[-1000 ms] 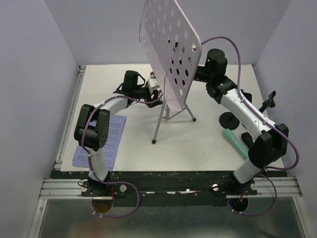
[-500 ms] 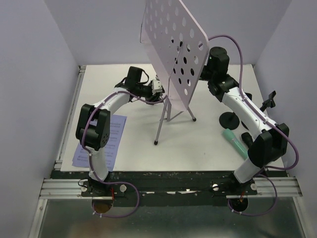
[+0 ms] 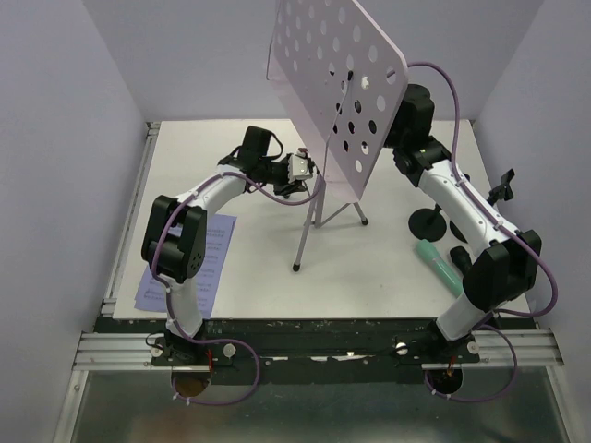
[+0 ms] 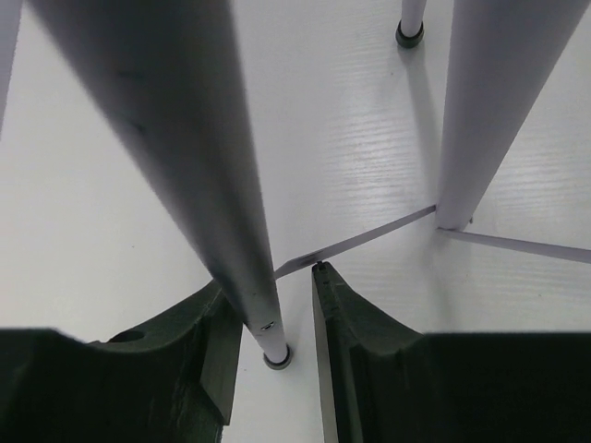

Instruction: Pack up the instrument practice props

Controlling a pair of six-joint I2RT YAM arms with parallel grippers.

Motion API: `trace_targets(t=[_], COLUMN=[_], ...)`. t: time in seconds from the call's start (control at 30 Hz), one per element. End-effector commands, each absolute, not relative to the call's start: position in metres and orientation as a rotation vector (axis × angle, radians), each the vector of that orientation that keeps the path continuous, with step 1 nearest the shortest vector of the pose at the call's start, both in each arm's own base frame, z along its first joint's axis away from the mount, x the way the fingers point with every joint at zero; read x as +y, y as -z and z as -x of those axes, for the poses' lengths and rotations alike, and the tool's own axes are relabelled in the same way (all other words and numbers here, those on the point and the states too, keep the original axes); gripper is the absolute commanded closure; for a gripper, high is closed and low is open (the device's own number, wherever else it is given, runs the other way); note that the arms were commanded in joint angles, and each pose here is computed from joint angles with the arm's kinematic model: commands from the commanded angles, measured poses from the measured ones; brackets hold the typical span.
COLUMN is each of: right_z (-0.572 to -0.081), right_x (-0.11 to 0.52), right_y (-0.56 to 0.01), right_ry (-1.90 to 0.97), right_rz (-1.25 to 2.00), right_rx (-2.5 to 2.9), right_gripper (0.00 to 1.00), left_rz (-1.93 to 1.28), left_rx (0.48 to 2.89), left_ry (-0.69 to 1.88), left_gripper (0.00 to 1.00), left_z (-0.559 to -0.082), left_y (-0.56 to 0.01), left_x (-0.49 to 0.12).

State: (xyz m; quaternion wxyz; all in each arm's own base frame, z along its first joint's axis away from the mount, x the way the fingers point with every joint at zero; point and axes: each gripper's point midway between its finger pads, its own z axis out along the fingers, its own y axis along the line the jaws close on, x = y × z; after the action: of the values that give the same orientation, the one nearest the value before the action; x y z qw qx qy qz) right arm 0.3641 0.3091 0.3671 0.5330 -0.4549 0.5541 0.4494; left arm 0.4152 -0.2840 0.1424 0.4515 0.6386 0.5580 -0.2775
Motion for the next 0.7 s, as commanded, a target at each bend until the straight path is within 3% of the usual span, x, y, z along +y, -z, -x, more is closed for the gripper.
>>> trace_targets(t=[0.0, 0.17, 0.4, 0.67], right_z=[-0.360, -0.354, -0.361, -0.397], right_x=[0.299, 0.298, 0.299, 0.297], right_y=[-0.397, -0.404, -0.414, -0.451], right_ry=[-1.091, -1.124, -1.144, -1.157], right_rz=[1.034, 1.034, 0.965, 0.689], right_rx=[1.308, 1.292, 1.300, 1.395], right_gripper=[1.00, 1.00, 1.00, 1.00], left_rz=[-1.705, -1.715, -1.633, -1.452], left_rx=[1.424, 1.453, 1.482, 1.486], left_ry=[0.714, 0.722, 0.811, 1.006], left_gripper=[0.61, 0.71, 1.00, 1.00], left_z=[-0.378, -0.366, -0.343, -0.305], left_y=[-0.122, -0.124, -0.151, -0.228], left_x=[-0.290, -0.284, -0.283, -0.288])
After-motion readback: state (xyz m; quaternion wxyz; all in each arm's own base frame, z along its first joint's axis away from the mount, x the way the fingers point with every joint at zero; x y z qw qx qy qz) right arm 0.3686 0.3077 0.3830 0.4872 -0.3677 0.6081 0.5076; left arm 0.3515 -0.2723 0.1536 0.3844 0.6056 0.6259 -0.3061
